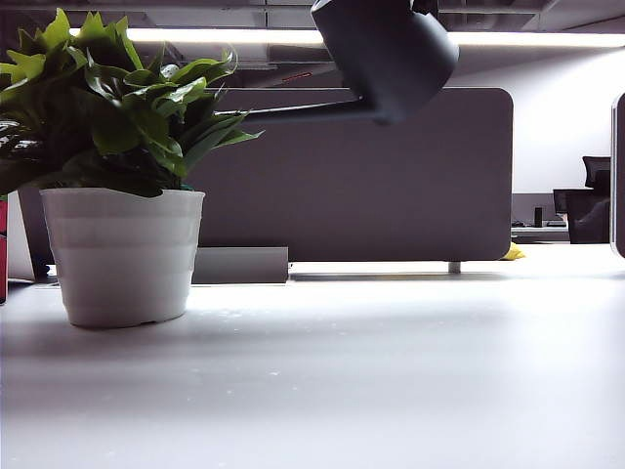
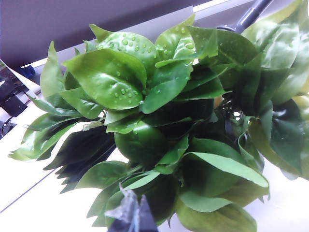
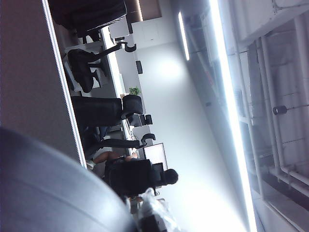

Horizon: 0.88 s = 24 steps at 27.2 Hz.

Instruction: Pick up the watering can from the table, water the potted plant, and put the can back.

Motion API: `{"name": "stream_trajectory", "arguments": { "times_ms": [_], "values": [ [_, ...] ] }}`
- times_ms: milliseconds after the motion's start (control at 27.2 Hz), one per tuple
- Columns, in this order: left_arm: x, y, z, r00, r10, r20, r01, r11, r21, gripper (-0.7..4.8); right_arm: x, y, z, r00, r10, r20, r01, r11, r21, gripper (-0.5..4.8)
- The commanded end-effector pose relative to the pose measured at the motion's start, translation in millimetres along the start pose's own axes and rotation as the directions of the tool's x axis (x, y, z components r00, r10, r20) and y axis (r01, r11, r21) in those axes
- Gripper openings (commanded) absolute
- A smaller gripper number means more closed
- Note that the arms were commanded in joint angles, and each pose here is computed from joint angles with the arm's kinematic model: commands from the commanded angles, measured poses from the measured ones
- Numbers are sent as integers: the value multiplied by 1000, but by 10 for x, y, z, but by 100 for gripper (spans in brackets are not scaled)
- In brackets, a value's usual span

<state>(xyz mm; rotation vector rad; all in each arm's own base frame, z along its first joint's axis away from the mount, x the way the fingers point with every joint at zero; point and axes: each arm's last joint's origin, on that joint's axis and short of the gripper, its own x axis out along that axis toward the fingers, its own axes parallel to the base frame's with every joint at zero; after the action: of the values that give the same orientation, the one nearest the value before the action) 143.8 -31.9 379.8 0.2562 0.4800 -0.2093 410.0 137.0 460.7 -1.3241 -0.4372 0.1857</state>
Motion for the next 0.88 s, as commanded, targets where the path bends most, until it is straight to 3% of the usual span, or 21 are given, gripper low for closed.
{"name": "stream_trajectory", "arguments": {
  "times_ms": [37, 883],
  "values": [
    [-15, 6, 11, 1000, 6, 8, -6, 1000, 0, -6, -96, -309, 84, 986, -163, 37, 163, 987, -6, -5],
    [-15, 6, 10, 1000, 6, 8, -6, 1000, -1, -6, -96, -307, 82, 986, -163, 32, 164, 986, -29, -5]
  ]
}}
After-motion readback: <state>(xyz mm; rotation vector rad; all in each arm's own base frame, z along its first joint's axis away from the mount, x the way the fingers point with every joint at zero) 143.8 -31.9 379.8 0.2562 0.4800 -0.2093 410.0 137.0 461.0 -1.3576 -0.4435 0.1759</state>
